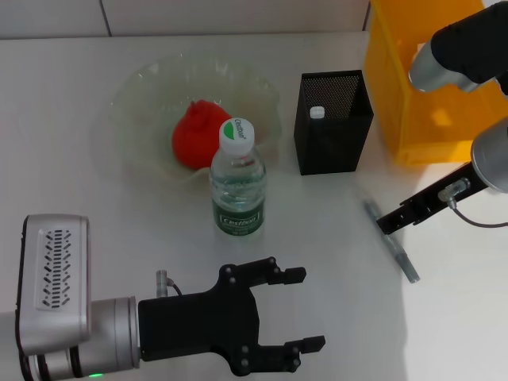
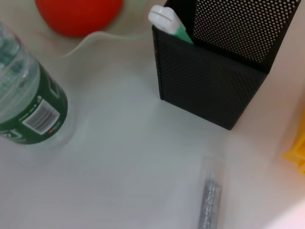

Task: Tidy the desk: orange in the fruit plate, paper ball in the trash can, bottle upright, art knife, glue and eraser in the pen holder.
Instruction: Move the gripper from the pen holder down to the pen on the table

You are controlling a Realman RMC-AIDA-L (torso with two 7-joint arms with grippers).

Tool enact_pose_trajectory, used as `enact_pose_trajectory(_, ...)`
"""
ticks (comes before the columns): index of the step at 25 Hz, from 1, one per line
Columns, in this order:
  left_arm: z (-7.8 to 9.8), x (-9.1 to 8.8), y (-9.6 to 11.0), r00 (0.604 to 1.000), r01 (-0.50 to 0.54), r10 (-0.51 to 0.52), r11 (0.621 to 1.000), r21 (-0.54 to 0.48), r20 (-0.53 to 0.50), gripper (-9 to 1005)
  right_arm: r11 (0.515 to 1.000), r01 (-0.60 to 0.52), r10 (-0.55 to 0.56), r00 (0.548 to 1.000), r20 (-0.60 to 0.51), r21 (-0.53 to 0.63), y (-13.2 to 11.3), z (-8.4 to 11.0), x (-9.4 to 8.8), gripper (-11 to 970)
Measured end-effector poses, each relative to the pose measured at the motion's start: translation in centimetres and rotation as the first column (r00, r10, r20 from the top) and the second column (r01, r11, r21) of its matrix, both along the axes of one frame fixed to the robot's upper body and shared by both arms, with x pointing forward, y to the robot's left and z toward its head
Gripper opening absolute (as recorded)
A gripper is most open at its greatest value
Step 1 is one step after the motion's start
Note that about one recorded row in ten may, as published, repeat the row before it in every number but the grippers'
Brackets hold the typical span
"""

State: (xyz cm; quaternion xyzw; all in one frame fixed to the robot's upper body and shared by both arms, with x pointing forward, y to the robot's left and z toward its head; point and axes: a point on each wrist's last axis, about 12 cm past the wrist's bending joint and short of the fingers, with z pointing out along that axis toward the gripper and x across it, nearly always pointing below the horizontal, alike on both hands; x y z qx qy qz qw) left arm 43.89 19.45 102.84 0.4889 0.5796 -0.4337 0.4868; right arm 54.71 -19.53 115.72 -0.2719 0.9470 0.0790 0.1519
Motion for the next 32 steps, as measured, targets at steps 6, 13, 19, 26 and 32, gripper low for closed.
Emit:
enact_pose_trajectory(6,0.0,0.0,0.0,1.000,-0.001,0.001,1.000,-0.001,0.000,786,0.999,0.042,-0.042,0.999,-0.001,0.017,-0.1,-1.3,0.7,813)
enact_pose_trajectory(13,0.0,0.0,0.0,1.000,0.001,-0.001,1.000,0.000,0.001,786,0.997,0.056,-0.056,0.998,-0.007,0.045,0.0,-2.1,1.1,799)
enact_pose_trajectory(19,-0.1,0.0,0.0,1.000,0.003,-0.003,1.000,0.001,-0.002,786,0.998,0.052,-0.051,0.999,-0.019,0.037,0.3,-2.8,1.4,786)
enact_pose_trajectory(26,-0.1,-0.1,0.0,1.000,0.001,-0.001,1.000,0.001,-0.005,786,0.997,0.056,-0.054,0.998,-0.032,0.059,0.5,-3.0,1.4,772)
enact_pose_trajectory(32,-0.1,-0.1,0.0,1.000,0.002,-0.001,1.000,0.001,-0.005,786,0.997,0.052,-0.050,0.998,-0.041,0.053,0.6,-3.2,1.5,656)
